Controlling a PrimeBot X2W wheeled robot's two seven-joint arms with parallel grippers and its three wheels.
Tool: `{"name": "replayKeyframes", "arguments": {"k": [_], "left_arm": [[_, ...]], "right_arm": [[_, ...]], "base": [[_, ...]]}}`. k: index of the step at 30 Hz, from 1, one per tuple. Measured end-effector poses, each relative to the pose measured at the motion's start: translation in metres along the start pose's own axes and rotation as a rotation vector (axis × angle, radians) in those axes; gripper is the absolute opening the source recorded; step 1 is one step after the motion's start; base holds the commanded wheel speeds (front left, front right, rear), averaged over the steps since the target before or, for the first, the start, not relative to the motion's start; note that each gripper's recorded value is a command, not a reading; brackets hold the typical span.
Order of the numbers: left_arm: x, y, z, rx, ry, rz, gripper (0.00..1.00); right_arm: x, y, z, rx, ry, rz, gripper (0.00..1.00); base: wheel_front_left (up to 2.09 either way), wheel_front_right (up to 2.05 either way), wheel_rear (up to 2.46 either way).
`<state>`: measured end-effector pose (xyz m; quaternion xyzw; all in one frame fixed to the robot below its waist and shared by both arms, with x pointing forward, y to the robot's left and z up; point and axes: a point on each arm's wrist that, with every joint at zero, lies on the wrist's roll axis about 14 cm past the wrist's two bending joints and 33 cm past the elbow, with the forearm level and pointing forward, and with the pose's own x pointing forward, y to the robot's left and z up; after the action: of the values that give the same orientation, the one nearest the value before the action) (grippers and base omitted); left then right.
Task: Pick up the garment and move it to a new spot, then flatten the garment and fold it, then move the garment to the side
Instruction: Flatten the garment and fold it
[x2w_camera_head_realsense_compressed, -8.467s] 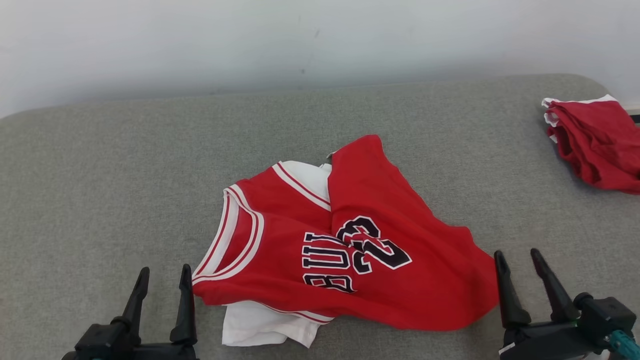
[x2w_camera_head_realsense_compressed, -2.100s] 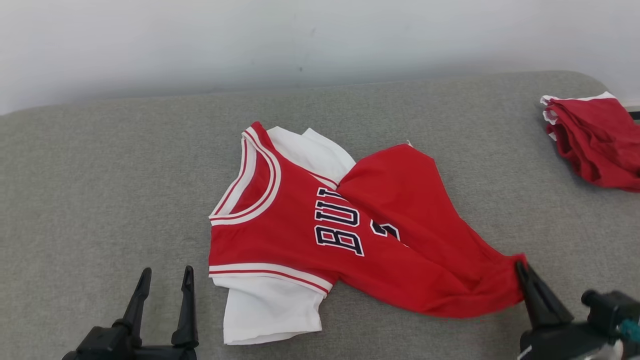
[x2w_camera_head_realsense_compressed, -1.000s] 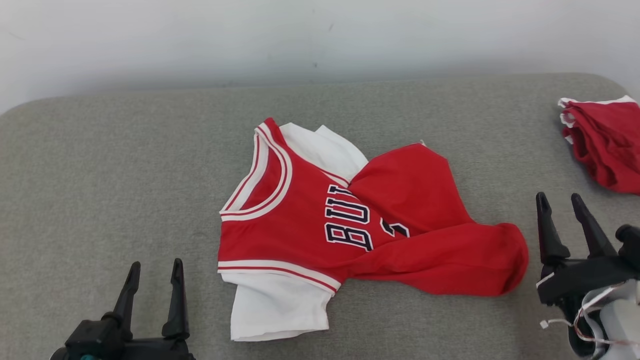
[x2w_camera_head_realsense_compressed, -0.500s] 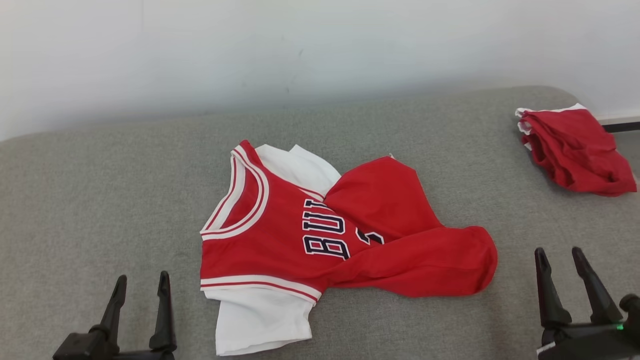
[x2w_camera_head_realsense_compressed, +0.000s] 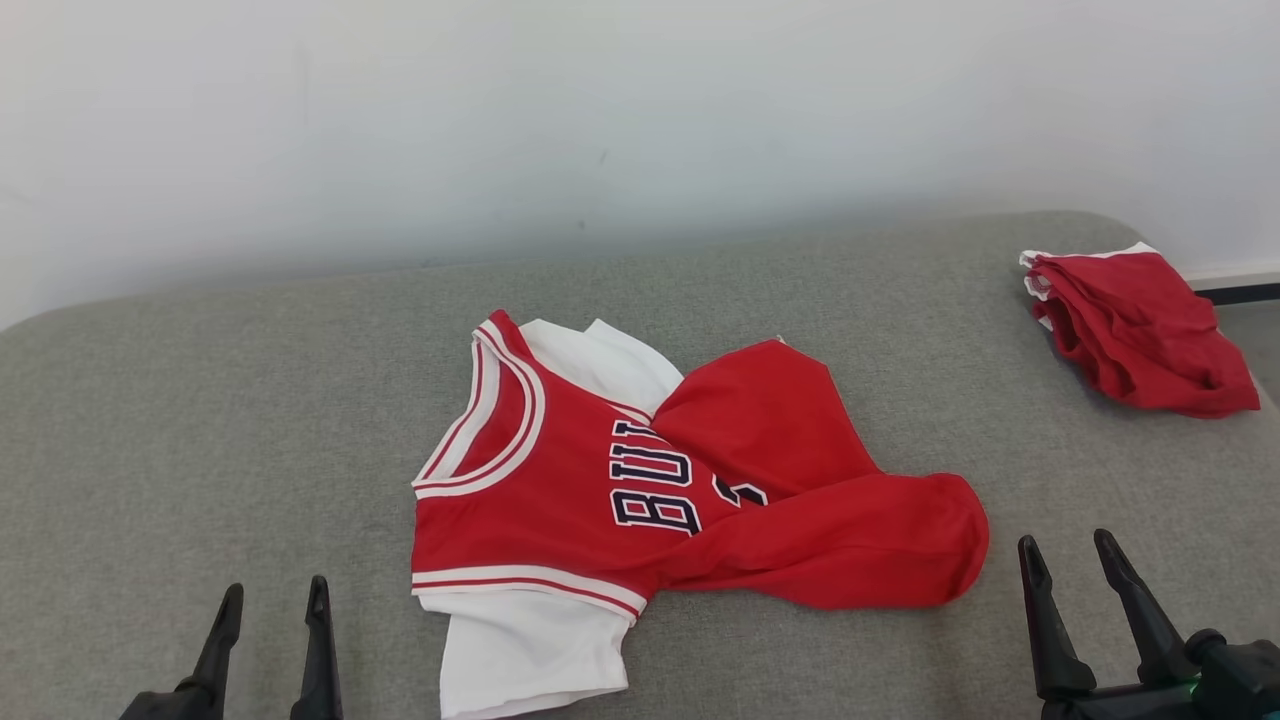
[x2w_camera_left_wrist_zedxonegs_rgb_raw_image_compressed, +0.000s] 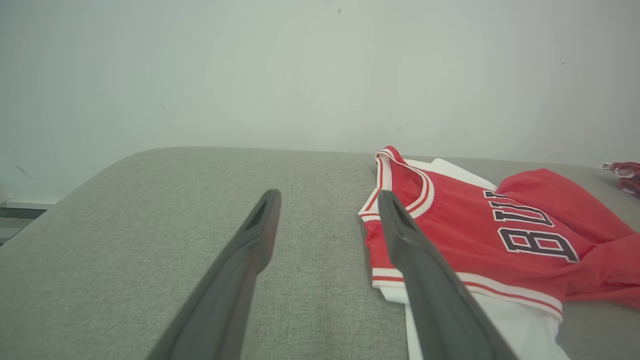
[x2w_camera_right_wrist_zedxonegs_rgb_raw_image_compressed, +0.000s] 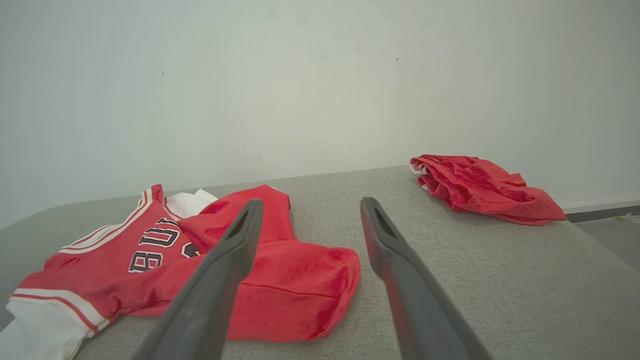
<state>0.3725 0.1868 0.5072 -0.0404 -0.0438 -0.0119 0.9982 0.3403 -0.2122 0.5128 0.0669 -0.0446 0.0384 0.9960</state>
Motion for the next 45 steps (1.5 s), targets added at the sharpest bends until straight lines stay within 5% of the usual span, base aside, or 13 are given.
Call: {"name": "replayKeyframes", "arguments": {"k": [23, 45], "left_arm": [[-0.008, 0.007, -0.006, -0.002, 0.022, 0.028, 1.0], [-0.021, -0.061, -0.119, -0.093, 0.393, -0.17, 1.0]], "right_arm": [[0.002, 0.005, -0.011, 0.001, 0.031, 0.01, 1.0], [0.029, -0.031, -0.088, -0.04, 0.306, -0.036, 1.0]], "base": [[0.0, 0.0, 0.0], [0.0, 0.0, 0.0]]}}
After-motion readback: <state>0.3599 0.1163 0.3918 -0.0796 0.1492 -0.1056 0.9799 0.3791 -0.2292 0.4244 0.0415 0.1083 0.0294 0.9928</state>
